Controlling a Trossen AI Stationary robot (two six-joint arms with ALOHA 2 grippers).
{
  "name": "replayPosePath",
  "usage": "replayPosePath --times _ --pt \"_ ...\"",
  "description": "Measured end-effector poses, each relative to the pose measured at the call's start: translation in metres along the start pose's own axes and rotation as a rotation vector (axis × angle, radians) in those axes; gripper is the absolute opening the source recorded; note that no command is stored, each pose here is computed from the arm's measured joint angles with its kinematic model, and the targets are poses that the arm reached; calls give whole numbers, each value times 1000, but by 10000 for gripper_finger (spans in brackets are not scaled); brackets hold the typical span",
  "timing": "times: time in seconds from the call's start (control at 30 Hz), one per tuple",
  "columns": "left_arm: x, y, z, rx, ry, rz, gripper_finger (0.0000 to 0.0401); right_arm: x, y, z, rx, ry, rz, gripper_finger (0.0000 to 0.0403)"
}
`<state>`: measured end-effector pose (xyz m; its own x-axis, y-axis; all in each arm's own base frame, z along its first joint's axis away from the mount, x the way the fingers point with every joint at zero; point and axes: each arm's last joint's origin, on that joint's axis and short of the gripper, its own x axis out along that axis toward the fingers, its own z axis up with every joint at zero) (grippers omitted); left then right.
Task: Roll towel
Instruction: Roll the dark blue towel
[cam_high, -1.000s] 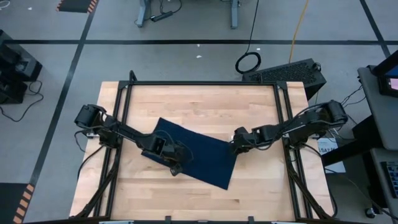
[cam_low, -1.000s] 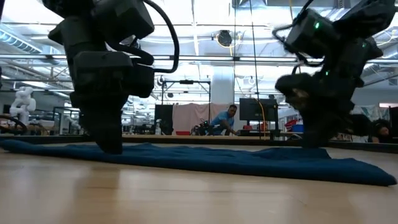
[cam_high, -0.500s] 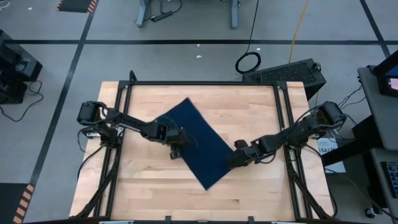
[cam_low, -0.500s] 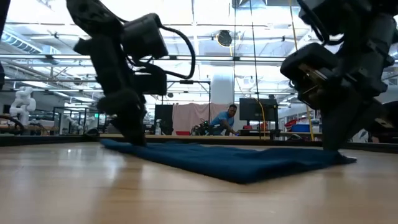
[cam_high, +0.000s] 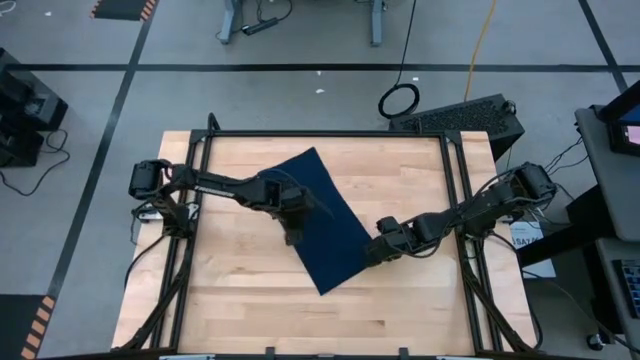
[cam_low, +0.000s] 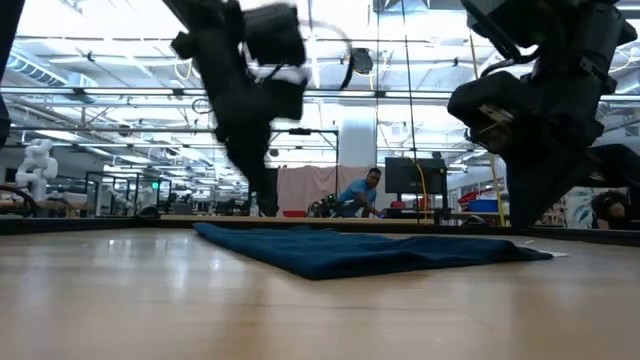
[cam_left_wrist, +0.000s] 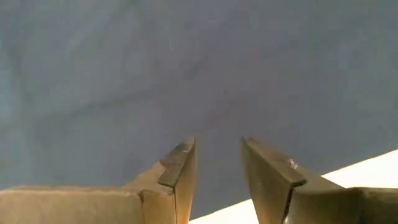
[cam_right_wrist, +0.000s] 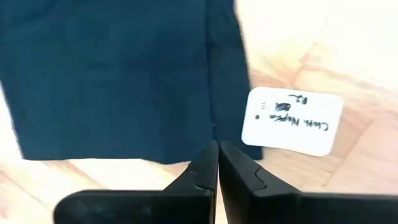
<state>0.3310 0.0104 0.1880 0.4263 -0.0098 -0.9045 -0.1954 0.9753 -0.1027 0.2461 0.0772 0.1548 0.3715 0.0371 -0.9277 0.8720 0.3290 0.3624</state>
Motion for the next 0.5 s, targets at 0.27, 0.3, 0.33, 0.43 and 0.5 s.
replayPosePath --times 0.27,0.3,0.33,0.43,0.5 --pt "15 -50 8 -166 -194 -155 132 15 0 -3 -24 40 -27 6" --pt "19 -53 7 -173 -191 -150 132 16 1 -4 -24 52 -19 6" --pt "25 -56 4 -181 -170 -140 132 18 3 -4 -25 60 -7 6" --pt "46 -58 -13 -152 -27 -67 132 24 8 -7 -13 68 38 6" --pt "55 -56 -24 -122 66 -10 132 28 11 -10 1 81 65 6"
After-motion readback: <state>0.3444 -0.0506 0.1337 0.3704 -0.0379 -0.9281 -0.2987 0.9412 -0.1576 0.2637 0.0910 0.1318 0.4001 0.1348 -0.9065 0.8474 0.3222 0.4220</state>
